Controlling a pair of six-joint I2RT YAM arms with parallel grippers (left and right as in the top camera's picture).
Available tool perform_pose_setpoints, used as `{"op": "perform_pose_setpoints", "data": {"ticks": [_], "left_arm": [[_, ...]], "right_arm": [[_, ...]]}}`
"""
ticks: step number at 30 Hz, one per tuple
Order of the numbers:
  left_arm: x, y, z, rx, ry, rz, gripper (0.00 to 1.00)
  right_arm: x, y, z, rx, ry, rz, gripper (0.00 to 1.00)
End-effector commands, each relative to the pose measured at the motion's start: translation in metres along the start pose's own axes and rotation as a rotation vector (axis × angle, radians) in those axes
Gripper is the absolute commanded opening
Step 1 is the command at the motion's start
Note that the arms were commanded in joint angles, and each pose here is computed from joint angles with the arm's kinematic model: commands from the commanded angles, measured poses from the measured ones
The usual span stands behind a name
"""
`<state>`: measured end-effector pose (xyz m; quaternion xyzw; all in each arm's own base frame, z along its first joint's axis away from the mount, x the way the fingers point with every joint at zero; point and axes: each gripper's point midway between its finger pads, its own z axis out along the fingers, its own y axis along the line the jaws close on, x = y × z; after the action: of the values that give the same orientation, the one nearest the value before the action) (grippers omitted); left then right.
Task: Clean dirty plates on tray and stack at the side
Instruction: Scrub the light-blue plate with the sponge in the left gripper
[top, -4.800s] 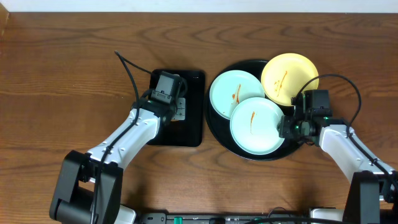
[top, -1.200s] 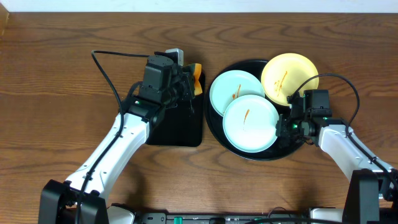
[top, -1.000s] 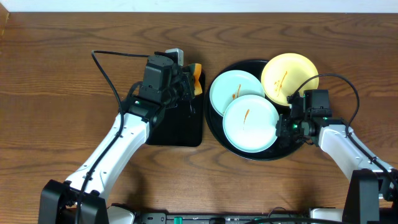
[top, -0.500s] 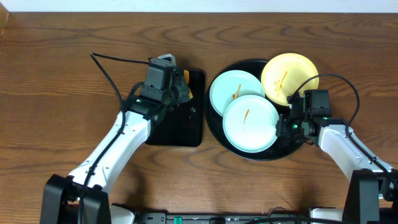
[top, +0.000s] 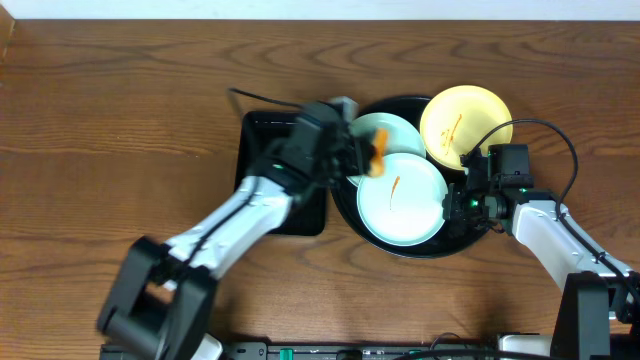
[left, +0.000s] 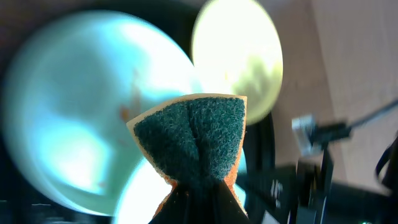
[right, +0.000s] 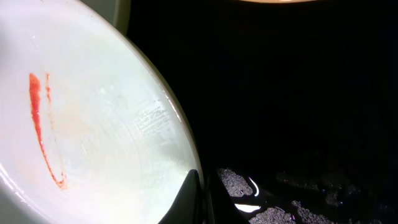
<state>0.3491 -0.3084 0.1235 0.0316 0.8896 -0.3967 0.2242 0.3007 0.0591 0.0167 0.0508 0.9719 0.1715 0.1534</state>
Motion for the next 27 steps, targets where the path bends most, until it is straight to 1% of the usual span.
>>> {"op": "perform_pose_setpoints", "data": {"ticks": [1,6,8,15,17,20,24,26,27], "left_arm": [[0.013,-0.031,0.019,0.077,0.048,0.036,0.07],[0.037,-0.043,0.047,0.113,0.079,0.083,0.07],[0.045,-0.033,0.06,0.066,0.078,0.064,0.07],[0.068,0.001,0.083,-0.024,0.136,0.045,0.07],[0.068,0.02,0.082,-0.101,0.132,0.034,0.07],[0.063,0.039,0.075,-0.164,0.133,0.075,0.08],[0.068,0.059,0.058,-0.241,0.186,0.025,0.08],[0.072,0.061,0.047,-0.258,0.217,0.013,0.07],[0.073,0.055,0.043,-0.236,0.234,0.04,0.08]], "right_arm": [[0.008,0.006,0.005,-0.013,0.028,-0.015,0.01],[0.011,0.006,0.005,-0.011,0.037,-0.014,0.01],[0.011,0.006,0.005,-0.011,0.039,-0.013,0.01],[0.013,0.006,0.005,-0.01,0.045,-0.011,0.01],[0.013,0.005,0.005,-0.009,0.046,-0.01,0.01],[0.015,0.005,0.005,-0.008,0.053,-0.008,0.01],[0.015,0.005,0.005,-0.008,0.053,-0.008,0.01],[0.015,0.005,0.005,-0.007,0.056,-0.007,0.01],[0.016,0.005,0.005,-0.007,0.056,-0.007,0.01]]}}
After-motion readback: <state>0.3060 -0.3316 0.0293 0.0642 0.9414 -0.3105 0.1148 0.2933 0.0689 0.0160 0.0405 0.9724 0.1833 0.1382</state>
